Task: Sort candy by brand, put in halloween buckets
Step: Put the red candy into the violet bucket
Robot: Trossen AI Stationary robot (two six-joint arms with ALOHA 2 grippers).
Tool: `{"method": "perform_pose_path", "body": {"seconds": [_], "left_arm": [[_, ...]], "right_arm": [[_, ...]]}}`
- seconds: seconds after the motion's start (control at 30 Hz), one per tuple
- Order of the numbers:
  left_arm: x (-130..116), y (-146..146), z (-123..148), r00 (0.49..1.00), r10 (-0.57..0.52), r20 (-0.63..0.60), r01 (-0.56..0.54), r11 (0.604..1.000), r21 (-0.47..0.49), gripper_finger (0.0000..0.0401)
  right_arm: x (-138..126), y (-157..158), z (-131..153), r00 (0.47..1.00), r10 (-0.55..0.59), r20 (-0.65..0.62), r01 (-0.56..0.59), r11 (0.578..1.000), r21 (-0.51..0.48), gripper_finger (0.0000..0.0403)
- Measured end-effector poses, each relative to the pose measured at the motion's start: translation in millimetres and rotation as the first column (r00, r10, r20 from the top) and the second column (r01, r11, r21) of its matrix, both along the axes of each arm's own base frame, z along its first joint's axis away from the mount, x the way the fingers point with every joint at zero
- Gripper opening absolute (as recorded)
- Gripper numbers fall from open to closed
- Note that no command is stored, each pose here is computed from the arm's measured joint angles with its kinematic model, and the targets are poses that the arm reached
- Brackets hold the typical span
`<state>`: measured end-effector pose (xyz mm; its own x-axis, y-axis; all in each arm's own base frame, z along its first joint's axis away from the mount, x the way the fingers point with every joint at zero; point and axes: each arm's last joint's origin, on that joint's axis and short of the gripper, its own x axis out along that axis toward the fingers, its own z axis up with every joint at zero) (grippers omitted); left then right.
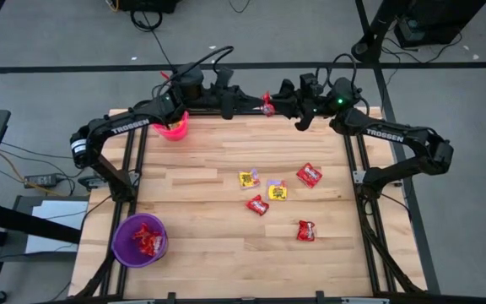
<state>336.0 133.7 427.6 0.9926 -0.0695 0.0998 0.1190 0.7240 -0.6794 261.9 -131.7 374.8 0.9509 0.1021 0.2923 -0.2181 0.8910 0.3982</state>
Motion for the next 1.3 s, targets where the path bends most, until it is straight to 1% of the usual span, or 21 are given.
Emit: {"method": "perform_pose_path", "body": {"seconds": [0.2,0.37,0.6,0.8,0.93,1.0,1.07,1.13,1.23,1.3], "left_arm": [[0,-1,1,1.0,-0.028,0.013,0.028,1.0,-0.003,0.0016],[0,-2,2,0.998,-0.057,0.019,0.057,0.998,-0.001,0.0015],[0,-2,3,0.997,-0.069,0.031,0.068,0.998,0.007,0.0014],[-1,-2,2,0.996,-0.091,0.012,0.091,0.996,0.002,0.0013],[-14,-2,3,0.996,-0.062,-0.068,0.064,0.997,0.034,0.0013],[-27,-2,3,0.989,0.007,-0.145,0.001,0.998,0.058,0.0013],[-45,-6,6,0.969,0.087,-0.23,-0.065,0.993,0.102,0.0013],[-69,-14,8,0.928,0.18,-0.328,-0.137,0.979,0.15,0.0013],[-105,-33,12,0.836,0.298,-0.46,-0.223,0.952,0.21,0.0013],[-128,-50,14,0.771,0.356,-0.528,-0.273,0.934,0.231,0.0013]], "right_arm": [[0,1,0,0.999,0.035,-0.008,-0.035,0.999,0.014,0.0139],[-3,-3,-1,0.997,0.069,-0.018,-0.069,0.998,0.013,0.0162],[-17,-18,1,0.991,0.125,-0.044,-0.127,0.992,-0.026,0.0169],[-34,-37,3,0.994,0.092,-0.053,-0.093,0.995,-0.028,0.017],[-46,-50,3,0.995,0.072,-0.069,-0.075,0.997,-0.035,0.0168],[-52,-56,2,0.995,0.057,-0.076,-0.058,0.998,-0.018,0.0168],[-58,-62,2,0.995,0.035,-0.091,-0.034,0.999,0.016,0.0168],[-63,-64,1,0.994,0.016,-0.111,-0.012,0.999,0.039,0.0168],[-68,-64,-1,0.989,-0.013,-0.15,0.022,0.998,0.057,0.0168],[-69,-63,-3,0.983,-0.041,-0.177,0.053,0.996,0.068,0.0168]]}}
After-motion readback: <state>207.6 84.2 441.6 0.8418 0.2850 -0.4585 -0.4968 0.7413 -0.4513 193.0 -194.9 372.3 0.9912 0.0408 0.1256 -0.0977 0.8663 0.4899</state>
